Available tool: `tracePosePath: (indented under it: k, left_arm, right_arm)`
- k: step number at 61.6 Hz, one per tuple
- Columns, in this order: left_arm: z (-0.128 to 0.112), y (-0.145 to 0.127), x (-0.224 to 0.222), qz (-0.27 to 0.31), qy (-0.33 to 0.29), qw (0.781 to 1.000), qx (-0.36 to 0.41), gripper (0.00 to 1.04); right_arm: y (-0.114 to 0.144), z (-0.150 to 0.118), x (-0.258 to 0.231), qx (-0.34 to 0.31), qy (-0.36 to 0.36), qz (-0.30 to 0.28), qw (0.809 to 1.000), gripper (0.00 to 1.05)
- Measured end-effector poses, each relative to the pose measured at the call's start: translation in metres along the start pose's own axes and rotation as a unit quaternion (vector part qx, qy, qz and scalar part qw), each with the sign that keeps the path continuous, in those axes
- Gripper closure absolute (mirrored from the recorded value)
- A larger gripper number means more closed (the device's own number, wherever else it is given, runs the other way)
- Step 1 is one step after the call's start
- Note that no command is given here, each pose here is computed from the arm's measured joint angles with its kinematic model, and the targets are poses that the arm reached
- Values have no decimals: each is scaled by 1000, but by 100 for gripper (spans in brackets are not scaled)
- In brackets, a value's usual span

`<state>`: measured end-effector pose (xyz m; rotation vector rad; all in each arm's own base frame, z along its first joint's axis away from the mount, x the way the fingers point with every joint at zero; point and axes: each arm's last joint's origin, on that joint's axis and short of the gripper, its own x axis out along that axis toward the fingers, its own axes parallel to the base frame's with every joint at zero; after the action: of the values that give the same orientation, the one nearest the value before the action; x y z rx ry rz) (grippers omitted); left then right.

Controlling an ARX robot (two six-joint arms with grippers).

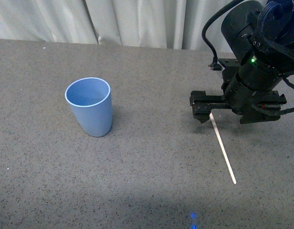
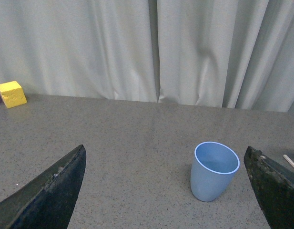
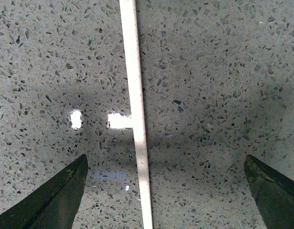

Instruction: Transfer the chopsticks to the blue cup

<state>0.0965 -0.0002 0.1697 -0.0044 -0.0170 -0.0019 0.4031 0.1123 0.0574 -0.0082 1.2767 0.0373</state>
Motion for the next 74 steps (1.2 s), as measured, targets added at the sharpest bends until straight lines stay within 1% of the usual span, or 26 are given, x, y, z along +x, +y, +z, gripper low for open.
tracePosePath:
  k: [7, 10, 13, 15, 30, 31, 35, 38, 39, 44, 49, 55, 58, 59, 61, 62, 64, 65, 66, 67, 69, 70, 71, 72, 73, 74]
  left_arm:
    - [0, 0, 0, 0, 0, 1000, 0, 7]
    - [0, 0, 0, 0, 0, 1000, 0, 7]
    - [0, 0, 0, 0, 0, 1000, 0, 7]
    - [0, 0, 0, 0, 0, 1000, 0, 7]
    - [0, 0, 0, 0, 0, 1000, 0, 7]
    - [0, 0, 0, 0, 0, 1000, 0, 7]
    - [0, 0, 0, 0, 0, 1000, 0, 7]
    - [0, 0, 0, 0, 0, 1000, 0, 7]
    - [0, 0, 0, 0, 0, 1000, 0, 7]
    - [0, 0, 0, 0, 0, 1000, 0, 7]
    - [0, 0, 0, 0, 0, 1000, 0, 7]
    - [0, 0, 0, 0, 0, 1000, 0, 7]
    - [0, 0, 0, 0, 0, 1000, 0, 7]
    - [0, 0, 0, 0, 0, 1000, 0, 7]
    - [0, 0, 0, 0, 0, 1000, 0, 7]
    - [0, 0, 0, 0, 0, 1000, 0, 7]
    - [0, 0, 0, 0, 0, 1000, 0, 7]
    - [0, 0, 0, 0, 0, 1000, 0, 7]
    - [0, 0, 0, 0, 0, 1000, 0, 7]
    - [0, 0, 0, 0, 0, 1000, 0, 7]
    - [0, 0, 0, 0, 0, 1000, 0, 7]
    - [0, 0, 0, 0, 0, 1000, 0, 7]
    - [0, 0, 0, 0, 0, 1000, 0, 7]
    - [0, 0, 0, 0, 0, 1000, 0, 7]
    - [0, 0, 0, 0, 0, 1000, 0, 7]
    - [0, 0, 0, 0, 0, 1000, 0, 7]
  right_arm:
    - [2, 1, 3, -4, 1, -4, 1000, 9]
    - [3, 2, 4, -5, 1, -7, 1000, 13]
    - [4, 3, 5, -8, -1, -13, 1000, 20]
    - [5, 3, 7, -12, -2, -19, 1000, 25]
    - [11, 3, 9, -13, 3, -18, 1000, 79]
    - [11, 3, 9, -12, 4, -18, 1000, 81]
    - [11, 4, 9, -10, 3, -19, 1000, 95]
    - [11, 3, 9, -9, 0, -19, 1000, 103]
    - [11, 3, 9, -9, -2, -19, 1000, 104]
    - [9, -1, 6, -2, -10, -15, 1000, 104]
    - [8, -5, -1, 8, -36, 4, 999, 104]
    - [10, -7, -20, 10, -101, 34, 994, 104]
    - [12, -6, -34, 7, -148, 53, 988, 104]
    - [13, -5, -42, 4, -175, 61, 983, 104]
    - [15, -4, -50, -1, -205, 68, 976, 104]
    - [17, -4, -58, -7, -235, 76, 969, 104]
    - [19, -3, -67, -13, -266, 86, 960, 104]
    - [21, -3, -75, -16, -294, 100, 950, 104]
    - [22, -2, -79, -18, -308, 108, 945, 104]
    - [24, -2, -87, -23, -334, 124, 934, 104]
    - [27, -1, -94, -29, -360, 136, 923, 104]
    - [30, -1, -100, -37, -385, 146, 910, 104]
    - [31, -2, -102, -41, -397, 150, 905, 104]
    - [34, -2, -108, -52, -421, 159, 891, 104]
    - [36, -2, -109, -60, -432, 163, 885, 104]
    - [39, -3, -113, -68, -452, 173, 873, 104]
